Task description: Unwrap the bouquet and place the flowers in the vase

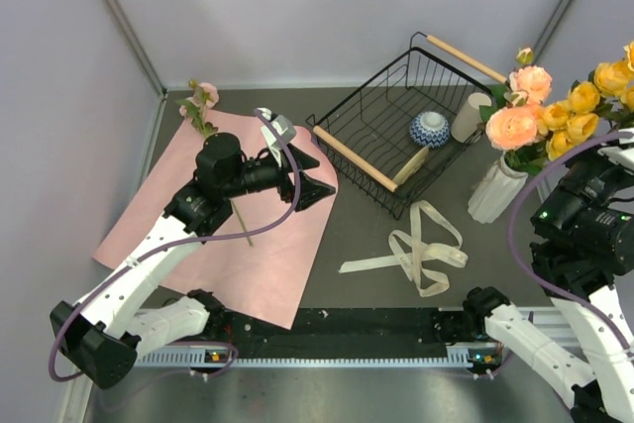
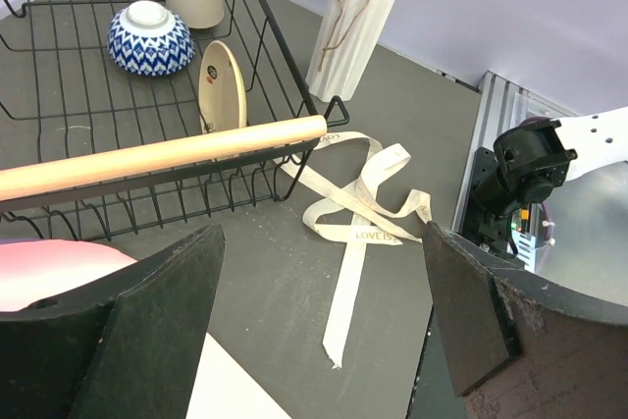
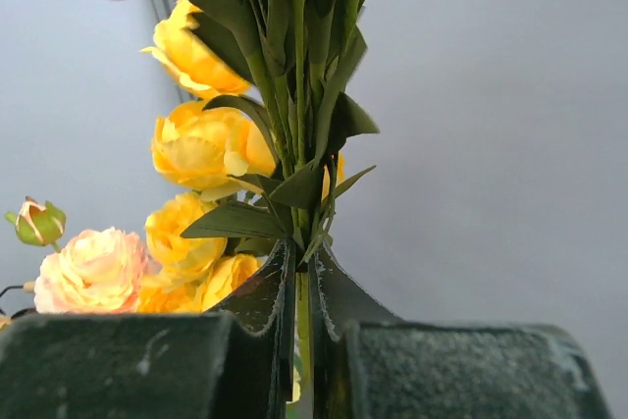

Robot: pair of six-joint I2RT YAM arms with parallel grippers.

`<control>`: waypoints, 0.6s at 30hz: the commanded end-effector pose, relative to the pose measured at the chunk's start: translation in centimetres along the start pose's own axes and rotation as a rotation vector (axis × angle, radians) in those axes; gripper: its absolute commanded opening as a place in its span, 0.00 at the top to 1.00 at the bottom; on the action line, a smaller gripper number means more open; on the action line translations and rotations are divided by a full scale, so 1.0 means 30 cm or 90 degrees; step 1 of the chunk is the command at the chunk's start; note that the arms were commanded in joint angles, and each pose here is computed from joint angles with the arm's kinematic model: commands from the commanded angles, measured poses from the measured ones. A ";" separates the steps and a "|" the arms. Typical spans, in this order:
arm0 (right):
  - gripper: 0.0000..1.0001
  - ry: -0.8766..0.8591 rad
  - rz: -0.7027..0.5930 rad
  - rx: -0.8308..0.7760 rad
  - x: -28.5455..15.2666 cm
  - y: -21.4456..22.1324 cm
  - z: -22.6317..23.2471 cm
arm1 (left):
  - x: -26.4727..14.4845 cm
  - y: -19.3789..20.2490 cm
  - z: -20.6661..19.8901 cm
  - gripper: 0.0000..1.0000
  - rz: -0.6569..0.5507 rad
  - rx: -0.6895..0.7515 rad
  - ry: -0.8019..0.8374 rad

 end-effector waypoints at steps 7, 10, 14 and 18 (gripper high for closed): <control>1.00 0.050 -0.043 -0.002 0.014 -0.097 -0.094 | -0.014 -0.046 -0.052 0.12 -0.035 0.031 0.035; 1.00 0.044 -0.044 0.009 0.007 -0.073 -0.084 | -0.014 -0.047 -0.054 0.12 -0.036 0.031 0.037; 1.00 0.017 -0.032 0.045 -0.002 -0.018 -0.029 | -0.013 -0.047 -0.054 0.12 -0.035 0.031 0.038; 1.00 -0.004 -0.027 0.059 -0.005 0.019 0.021 | -0.014 -0.046 -0.051 0.12 -0.036 0.031 0.035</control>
Point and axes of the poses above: each gripper's point midway between its finger pads, its own x axis out along the fingers, its own z axis along the line the jaws close on, y = z × x, the point moved 1 cm from there along -x, back along the fingers, and after that the axes turned 11 degrees about -x, right-handed, at the moved point
